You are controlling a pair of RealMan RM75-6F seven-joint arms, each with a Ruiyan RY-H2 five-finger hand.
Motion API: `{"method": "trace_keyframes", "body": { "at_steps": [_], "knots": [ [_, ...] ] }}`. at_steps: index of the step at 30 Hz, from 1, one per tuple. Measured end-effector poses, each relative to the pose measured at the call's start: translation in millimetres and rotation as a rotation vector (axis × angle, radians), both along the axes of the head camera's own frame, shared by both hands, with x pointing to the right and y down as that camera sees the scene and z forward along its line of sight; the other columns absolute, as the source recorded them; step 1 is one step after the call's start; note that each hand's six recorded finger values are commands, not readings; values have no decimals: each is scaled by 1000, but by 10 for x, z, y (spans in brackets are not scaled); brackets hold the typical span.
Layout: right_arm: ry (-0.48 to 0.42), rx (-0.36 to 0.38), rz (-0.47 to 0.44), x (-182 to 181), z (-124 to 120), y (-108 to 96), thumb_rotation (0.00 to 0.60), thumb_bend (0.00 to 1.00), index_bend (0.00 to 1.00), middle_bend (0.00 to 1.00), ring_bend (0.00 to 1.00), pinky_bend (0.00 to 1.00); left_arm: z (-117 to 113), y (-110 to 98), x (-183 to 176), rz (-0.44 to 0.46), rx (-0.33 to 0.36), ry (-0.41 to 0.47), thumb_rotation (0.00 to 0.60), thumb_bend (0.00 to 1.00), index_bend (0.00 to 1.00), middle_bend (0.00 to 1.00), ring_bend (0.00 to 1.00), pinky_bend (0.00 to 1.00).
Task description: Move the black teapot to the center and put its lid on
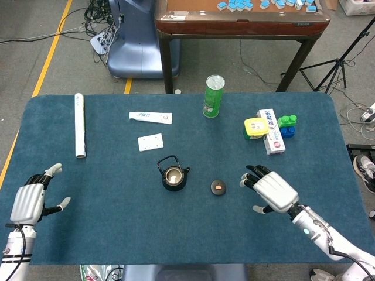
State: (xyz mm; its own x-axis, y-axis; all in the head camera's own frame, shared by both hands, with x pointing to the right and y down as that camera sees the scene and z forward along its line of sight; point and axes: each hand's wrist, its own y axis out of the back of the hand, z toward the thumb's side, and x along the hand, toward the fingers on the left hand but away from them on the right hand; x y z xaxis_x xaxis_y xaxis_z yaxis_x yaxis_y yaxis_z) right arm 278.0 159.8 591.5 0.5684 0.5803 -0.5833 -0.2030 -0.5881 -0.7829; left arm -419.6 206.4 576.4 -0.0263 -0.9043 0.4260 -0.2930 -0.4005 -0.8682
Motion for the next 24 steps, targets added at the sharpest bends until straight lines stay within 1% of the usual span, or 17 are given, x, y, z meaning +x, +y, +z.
{"method": "trace_keyframes", "body": {
  "at_steps": [7,14,16,19,21,24],
  "knots": [
    [28,-55,5,-146,266,10,600,172,337,289,112,176,-17,78,3,23,-11,19,600,194,150,238,274,199],
    [63,-70,-15,-348,485,-41,600,171,337,273,100,174,-61,119,31,35,-17,43,600,193,150,239,273,199],
    [75,-71,-24,-418,556,-55,600,171,337,254,73,141,-75,131,28,33,-18,48,600,193,150,238,273,199],
    [95,-61,-37,-506,660,-78,600,171,337,216,29,61,-90,135,17,26,-16,51,600,194,149,238,273,199],
    [108,-44,-53,-569,725,-84,600,170,337,169,5,16,-94,140,13,22,-17,54,600,194,150,238,273,199],
    [124,-19,-61,-643,823,-93,600,170,337,97,0,0,-89,153,9,19,-25,55,600,194,150,239,273,199]
  ]
}}
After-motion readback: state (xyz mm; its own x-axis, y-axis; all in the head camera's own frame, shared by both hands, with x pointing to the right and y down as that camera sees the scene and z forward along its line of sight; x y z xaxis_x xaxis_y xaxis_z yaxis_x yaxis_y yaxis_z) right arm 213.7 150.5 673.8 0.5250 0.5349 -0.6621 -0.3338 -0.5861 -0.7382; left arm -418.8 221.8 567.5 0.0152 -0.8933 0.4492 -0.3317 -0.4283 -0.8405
